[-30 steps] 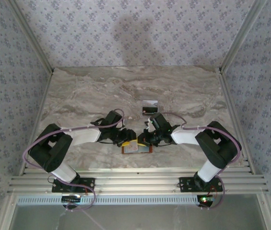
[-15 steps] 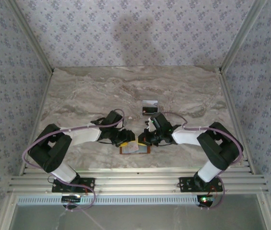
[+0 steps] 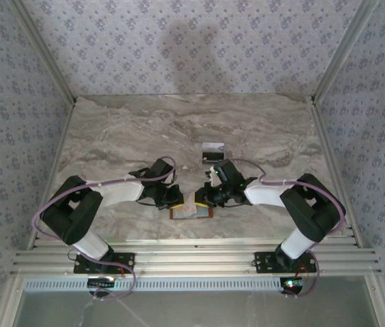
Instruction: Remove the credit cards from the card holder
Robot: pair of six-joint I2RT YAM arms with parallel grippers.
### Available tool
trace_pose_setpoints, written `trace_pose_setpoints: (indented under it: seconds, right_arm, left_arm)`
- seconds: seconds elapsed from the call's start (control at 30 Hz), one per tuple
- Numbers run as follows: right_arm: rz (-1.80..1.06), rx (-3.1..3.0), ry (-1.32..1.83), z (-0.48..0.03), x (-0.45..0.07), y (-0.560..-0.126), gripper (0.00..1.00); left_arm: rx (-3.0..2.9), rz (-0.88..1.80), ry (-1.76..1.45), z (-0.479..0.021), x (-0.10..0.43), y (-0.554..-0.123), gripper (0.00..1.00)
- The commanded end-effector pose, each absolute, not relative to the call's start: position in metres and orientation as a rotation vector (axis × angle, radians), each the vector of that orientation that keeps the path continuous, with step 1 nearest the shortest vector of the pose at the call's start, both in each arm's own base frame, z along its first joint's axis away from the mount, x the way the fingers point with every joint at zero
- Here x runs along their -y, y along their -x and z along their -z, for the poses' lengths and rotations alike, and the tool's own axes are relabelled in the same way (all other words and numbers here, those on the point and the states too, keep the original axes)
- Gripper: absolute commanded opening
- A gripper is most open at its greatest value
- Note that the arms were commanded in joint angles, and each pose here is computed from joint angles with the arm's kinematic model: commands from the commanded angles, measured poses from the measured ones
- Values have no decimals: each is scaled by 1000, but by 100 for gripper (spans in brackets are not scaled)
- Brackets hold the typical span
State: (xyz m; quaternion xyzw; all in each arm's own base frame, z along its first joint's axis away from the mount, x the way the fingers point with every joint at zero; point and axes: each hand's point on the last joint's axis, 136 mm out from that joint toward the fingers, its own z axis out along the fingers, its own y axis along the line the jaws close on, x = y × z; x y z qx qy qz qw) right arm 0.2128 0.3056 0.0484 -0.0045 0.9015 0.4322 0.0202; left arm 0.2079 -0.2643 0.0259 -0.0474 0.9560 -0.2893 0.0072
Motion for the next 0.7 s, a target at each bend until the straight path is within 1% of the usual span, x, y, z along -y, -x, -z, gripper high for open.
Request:
trace_pose_setpoints:
  seconds: [0.0, 0.2, 0.3, 0.43, 0.67]
  right_arm:
    - [-1368, -2794, 49, -51, -313, -213, 12]
    - [-1325, -2826, 53, -46, -311, -212, 11]
    - [-1303, -2827, 44, -46, -308, -212, 8]
    - [-1227, -2835, 32, -48, -296, -213, 3]
    - [-1067, -2846, 85, -60, -266, -210, 0]
  left_arm:
    - [-3067, 824, 175, -10, 252, -195, 13]
    - [-3063, 828, 173, -12, 252, -196, 13]
    - [-3065, 824, 175, -11, 252, -195, 13]
    - [-3062, 821, 174, -12, 251, -195, 14]
    - [-3049, 801, 177, -19, 247, -196, 14]
